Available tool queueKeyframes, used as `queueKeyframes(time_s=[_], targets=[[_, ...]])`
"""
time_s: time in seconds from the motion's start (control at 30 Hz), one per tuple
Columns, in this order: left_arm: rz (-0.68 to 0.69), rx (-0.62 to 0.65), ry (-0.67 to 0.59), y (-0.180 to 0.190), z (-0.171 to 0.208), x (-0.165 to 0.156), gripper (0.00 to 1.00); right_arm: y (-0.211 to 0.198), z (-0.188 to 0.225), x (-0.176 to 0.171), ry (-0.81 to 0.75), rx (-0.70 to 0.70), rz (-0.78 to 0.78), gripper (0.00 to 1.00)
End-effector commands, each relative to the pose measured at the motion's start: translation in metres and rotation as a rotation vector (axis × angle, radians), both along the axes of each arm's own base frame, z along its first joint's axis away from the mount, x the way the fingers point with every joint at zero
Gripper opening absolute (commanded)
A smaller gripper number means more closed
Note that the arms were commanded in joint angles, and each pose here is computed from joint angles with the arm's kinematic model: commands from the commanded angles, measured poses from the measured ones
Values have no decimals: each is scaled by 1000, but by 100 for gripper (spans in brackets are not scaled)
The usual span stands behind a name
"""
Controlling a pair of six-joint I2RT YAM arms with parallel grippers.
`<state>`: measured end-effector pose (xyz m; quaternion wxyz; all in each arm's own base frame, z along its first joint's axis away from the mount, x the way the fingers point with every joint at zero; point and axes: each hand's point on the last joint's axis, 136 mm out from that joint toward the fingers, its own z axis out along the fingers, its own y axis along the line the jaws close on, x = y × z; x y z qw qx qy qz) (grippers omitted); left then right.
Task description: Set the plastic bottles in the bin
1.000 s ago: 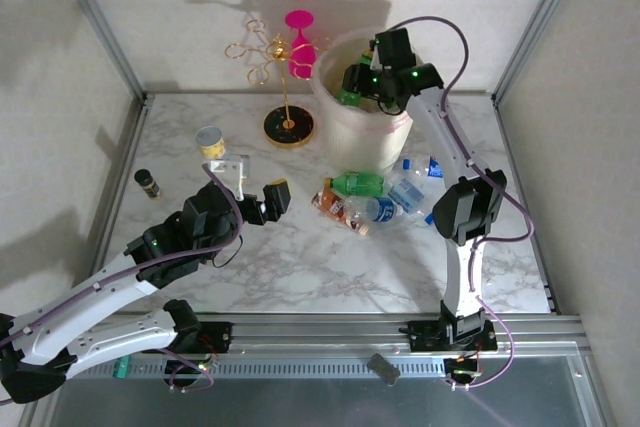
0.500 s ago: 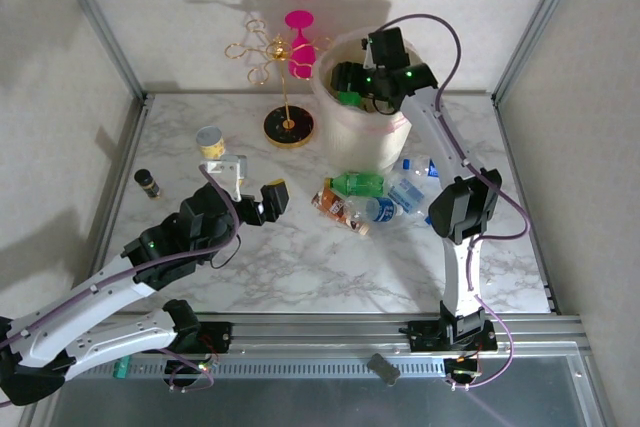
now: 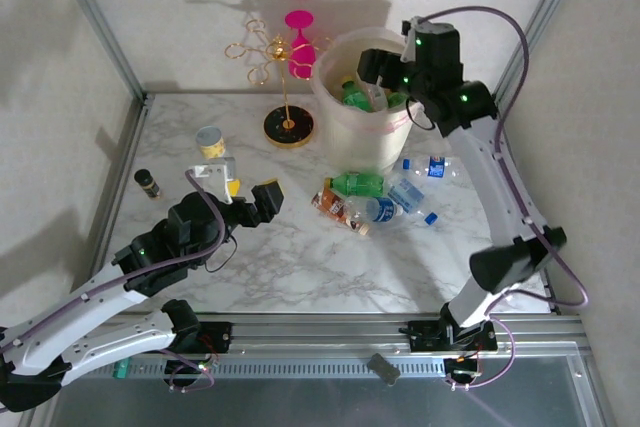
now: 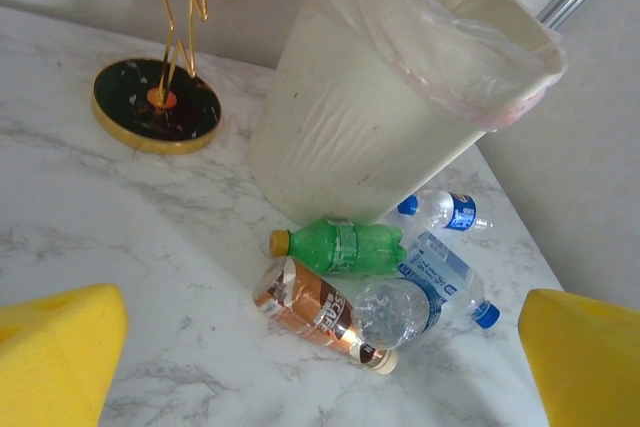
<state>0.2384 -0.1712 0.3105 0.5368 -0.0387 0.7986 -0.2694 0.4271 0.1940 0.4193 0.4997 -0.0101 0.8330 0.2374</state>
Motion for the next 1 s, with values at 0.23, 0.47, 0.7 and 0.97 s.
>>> queueKeyframes(time_s=[0.23,0.47,0.7,0.97], targets=[[99,-200,247,-20,-58,13,100,-41,-56,-82,7,167,-98,75],[141,-258,534,-70,-126,28,98,-88,-111,-126,46,194,-272,75],[147,-291,629,-117,-166,54,94,-102,-138,-152,80,188,-300,75],[240,-291,688,-136,-199,90,90,-119,-105,-180,-10,236,-309,76]])
